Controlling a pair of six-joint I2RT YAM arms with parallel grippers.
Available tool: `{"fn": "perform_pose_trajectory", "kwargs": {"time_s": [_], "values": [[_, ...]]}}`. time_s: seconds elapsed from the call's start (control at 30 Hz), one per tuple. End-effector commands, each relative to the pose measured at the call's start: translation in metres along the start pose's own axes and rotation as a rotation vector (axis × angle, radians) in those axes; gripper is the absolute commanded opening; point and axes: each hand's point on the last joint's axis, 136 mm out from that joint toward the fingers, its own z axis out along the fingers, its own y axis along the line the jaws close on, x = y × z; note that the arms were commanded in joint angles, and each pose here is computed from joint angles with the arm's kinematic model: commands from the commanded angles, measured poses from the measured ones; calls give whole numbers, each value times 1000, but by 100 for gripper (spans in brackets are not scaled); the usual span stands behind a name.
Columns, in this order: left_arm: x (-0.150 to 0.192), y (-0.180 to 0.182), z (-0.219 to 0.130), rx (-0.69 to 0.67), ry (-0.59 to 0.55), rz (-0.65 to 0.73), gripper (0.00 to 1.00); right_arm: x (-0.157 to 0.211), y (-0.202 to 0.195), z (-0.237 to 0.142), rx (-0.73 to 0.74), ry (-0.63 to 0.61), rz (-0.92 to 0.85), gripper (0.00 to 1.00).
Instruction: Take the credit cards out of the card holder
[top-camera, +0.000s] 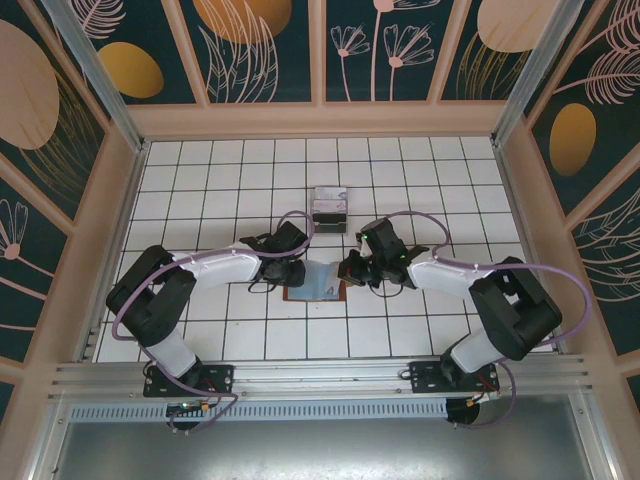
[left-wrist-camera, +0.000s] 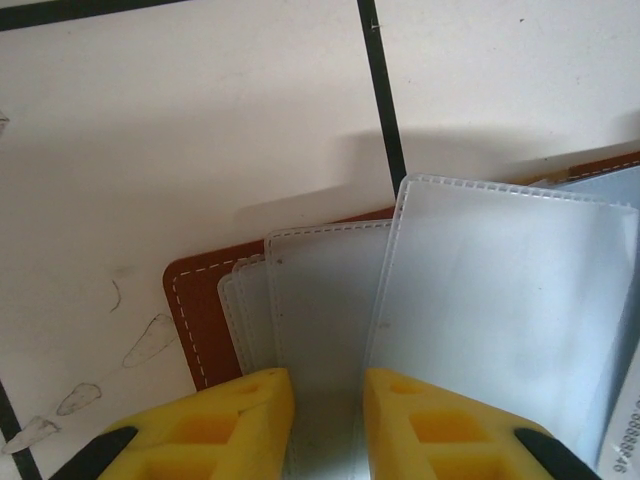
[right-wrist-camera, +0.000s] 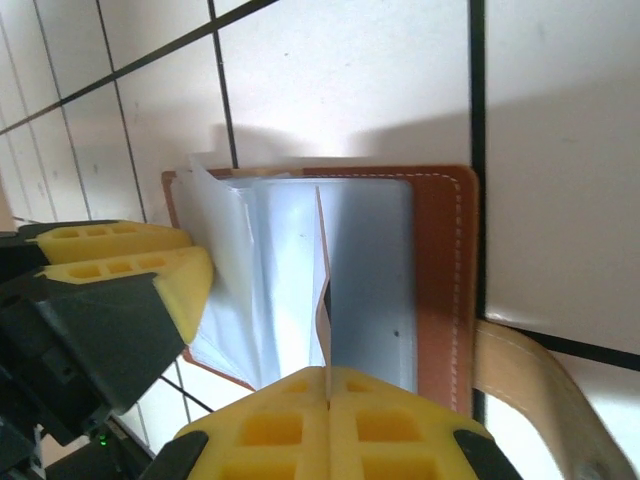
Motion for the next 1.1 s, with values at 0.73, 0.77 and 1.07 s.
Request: {"fn": "perform_pose_trajectory", "kwargs": {"time_s": [0.73,0.77,1.07], "values": [[-36,2,-69,-15,-205,-22,38,-102,52,-62,293,-224,-712,0],[-36,4,-71,-19,-213,-28,39,-104,56,-61,289,-212,-767,0],[-24,24,-70,-23,-201,-98,44,-140,66,-71,437,-183,-1215,0]]}}
